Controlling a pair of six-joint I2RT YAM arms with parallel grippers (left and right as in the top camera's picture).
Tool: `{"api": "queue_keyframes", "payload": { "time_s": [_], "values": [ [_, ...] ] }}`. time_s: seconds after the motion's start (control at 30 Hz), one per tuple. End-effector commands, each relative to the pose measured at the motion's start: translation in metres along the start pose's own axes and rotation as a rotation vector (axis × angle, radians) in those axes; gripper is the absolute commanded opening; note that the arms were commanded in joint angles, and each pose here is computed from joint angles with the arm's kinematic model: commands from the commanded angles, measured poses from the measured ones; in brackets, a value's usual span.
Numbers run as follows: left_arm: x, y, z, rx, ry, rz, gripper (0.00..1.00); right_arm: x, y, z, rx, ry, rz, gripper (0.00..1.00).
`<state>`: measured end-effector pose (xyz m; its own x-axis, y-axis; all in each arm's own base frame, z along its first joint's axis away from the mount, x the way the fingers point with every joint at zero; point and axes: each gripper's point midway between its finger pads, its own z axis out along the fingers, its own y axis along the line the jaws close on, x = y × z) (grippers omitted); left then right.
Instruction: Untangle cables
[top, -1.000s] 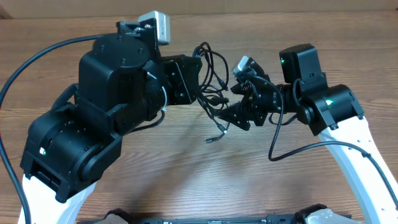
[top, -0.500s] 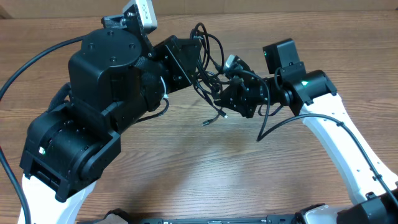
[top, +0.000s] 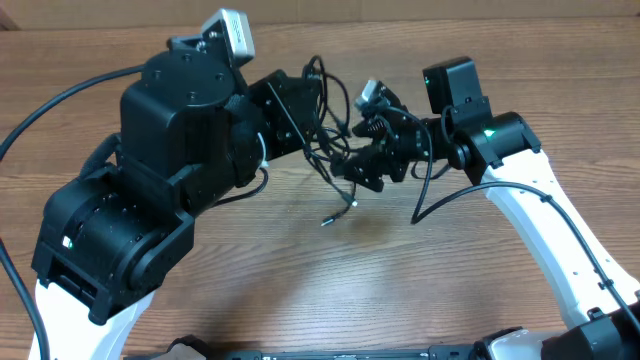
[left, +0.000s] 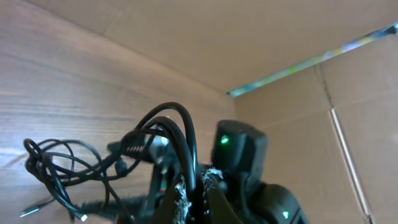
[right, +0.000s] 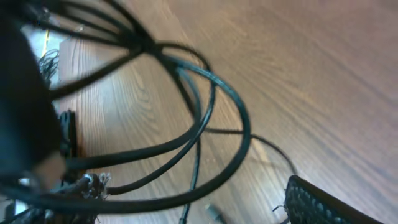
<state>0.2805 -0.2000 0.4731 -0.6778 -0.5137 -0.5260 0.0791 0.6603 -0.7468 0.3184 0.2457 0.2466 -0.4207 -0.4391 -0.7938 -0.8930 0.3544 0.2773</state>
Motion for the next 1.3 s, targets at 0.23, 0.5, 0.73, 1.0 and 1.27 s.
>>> {"api": "queue_keyframes", "payload": {
  "time_s": [0.23,0.5,0.73,1.0,1.27],
  "values": [
    [-0.005,0.000,-0.011,-0.001,-0.022,-0.068,0.04,-0.037,0.018,-0.003,-0.118,-0.152,-0.020,0.90],
    [-0.003,-0.007,0.000,0.024,0.001,-0.098,0.04,-0.049,0.020,-0.005,-0.135,-0.197,-0.047,0.88],
    [-0.010,-0.021,0.012,0.079,-0.009,-0.095,0.04,-0.048,0.028,-0.006,-0.183,-0.200,-0.040,0.04],
    [-0.032,-0.008,0.002,0.056,-0.078,-0.109,0.05,-0.012,-0.010,0.000,0.049,-0.044,0.068,0.04],
    [-0.053,0.003,-0.023,0.045,-0.160,-0.079,0.04,0.011,-0.034,-0.003,0.205,0.057,0.111,0.04]
  ]
}}
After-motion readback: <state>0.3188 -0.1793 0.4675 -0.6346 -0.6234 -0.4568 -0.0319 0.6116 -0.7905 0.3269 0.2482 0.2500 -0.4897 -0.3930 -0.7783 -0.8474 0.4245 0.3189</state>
